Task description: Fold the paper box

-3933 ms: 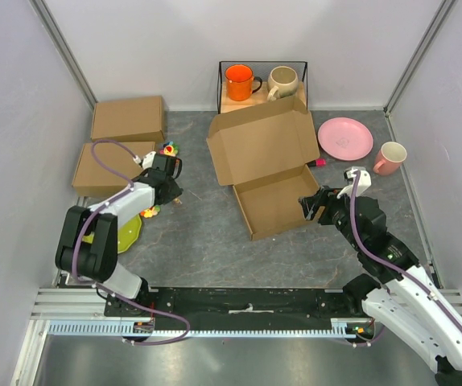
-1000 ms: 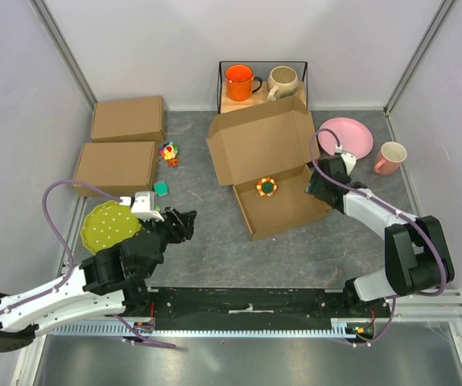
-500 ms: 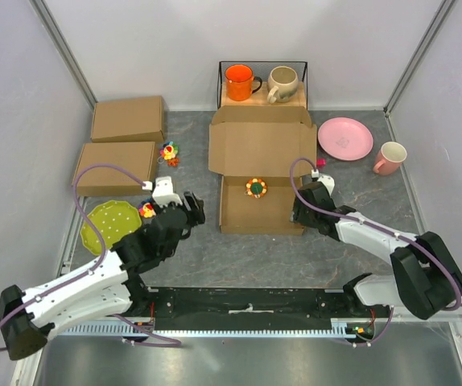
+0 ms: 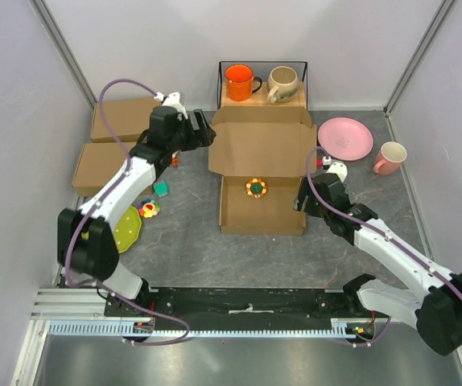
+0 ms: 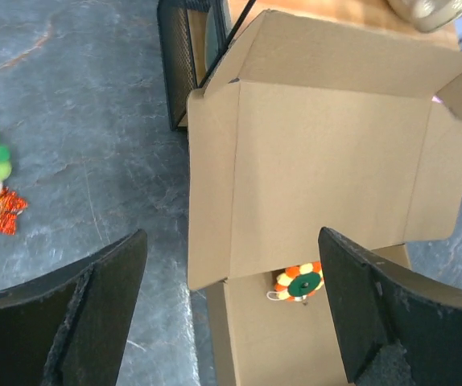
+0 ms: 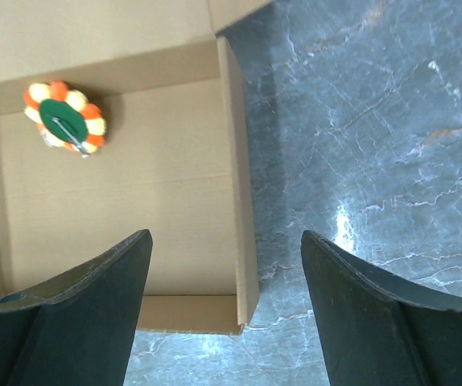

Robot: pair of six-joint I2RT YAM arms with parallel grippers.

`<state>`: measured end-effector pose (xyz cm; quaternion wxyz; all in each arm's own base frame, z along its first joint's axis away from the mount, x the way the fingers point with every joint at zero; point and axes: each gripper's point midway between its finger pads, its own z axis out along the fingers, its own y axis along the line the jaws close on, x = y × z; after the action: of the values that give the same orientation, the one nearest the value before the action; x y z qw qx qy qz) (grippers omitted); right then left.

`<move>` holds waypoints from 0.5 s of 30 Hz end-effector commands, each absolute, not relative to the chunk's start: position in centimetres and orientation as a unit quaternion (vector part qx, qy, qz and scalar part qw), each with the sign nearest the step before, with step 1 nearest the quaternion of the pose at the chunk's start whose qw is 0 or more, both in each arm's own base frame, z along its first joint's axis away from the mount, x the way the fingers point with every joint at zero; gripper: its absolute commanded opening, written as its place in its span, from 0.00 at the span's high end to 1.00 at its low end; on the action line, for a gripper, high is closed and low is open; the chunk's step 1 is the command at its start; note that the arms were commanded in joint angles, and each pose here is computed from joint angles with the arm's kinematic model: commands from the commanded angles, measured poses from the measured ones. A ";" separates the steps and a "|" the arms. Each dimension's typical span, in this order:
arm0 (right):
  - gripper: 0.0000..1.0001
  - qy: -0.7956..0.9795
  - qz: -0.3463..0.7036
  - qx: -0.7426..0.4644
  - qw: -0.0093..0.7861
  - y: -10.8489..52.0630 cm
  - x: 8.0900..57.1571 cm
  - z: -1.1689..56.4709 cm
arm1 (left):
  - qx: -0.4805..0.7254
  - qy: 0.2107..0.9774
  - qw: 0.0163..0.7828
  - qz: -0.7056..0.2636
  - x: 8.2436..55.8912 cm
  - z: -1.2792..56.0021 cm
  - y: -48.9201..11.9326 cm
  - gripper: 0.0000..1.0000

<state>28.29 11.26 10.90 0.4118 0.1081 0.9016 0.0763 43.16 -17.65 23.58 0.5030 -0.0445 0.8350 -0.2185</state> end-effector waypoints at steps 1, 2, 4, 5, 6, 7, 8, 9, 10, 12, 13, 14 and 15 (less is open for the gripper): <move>0.17 0.889 0.094 0.090 0.438 11.5 28.3 15.0 | 0.052 0.872 0.421 -0.246 43.8 20.1 -19.7 0.07; 0.17 0.883 0.104 0.089 0.449 11.6 28.4 16.3 | 0.058 0.871 0.420 -0.247 44.4 20.1 -19.5 0.08; 0.17 0.882 0.105 0.084 0.451 11.5 28.1 17.1 | 0.058 0.879 0.405 -0.245 45.2 18.4 -19.4 0.09; 0.17 0.877 0.108 0.082 0.461 11.5 28.1 18.1 | 0.065 0.877 0.408 -0.246 45.7 18.6 -19.4 0.10; 0.17 0.878 0.109 0.079 0.460 11.4 27.9 18.4 | 0.068 0.878 0.403 -0.247 46.0 18.3 -19.6 0.10; 0.17 0.877 0.114 0.075 0.461 11.5 27.8 18.7 | 0.069 0.882 0.396 -0.247 46.4 17.5 -19.6 0.10; 0.17 0.874 0.121 0.073 0.465 11.7 27.6 19.3 | 0.077 0.880 0.400 -0.244 46.8 17.6 -19.7 0.11; 0.17 0.874 0.124 0.071 0.465 11.7 27.5 19.4 | 0.082 0.880 0.402 -0.240 47.1 17.5 -19.6 0.11; 0.16 0.872 0.131 0.070 0.467 11.9 27.4 19.6 | 0.086 0.879 0.404 -0.238 47.6 17.8 -19.6 0.11; 0.16 0.871 0.134 0.069 0.467 11.9 27.2 19.7 | 0.091 0.886 0.392 -0.232 48.4 16.6 -19.5 0.11; 0.17 0.871 0.136 0.067 0.468 11.9 27.1 19.8 | 0.096 0.881 0.396 -0.240 49.0 17.1 -19.7 0.11; 0.16 0.870 0.138 0.066 0.468 12.0 27.0 20.0 | 0.101 0.885 0.386 -0.240 49.3 16.3 -19.8 0.12; 0.16 0.870 0.139 0.066 0.469 11.9 27.0 20.1 | 0.104 0.885 0.383 -0.242 49.5 16.1 -19.9 0.12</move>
<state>27.22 11.63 18.44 0.4603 0.0770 0.8755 0.1251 47.88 -19.27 14.63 0.3707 0.0547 0.8991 -0.2263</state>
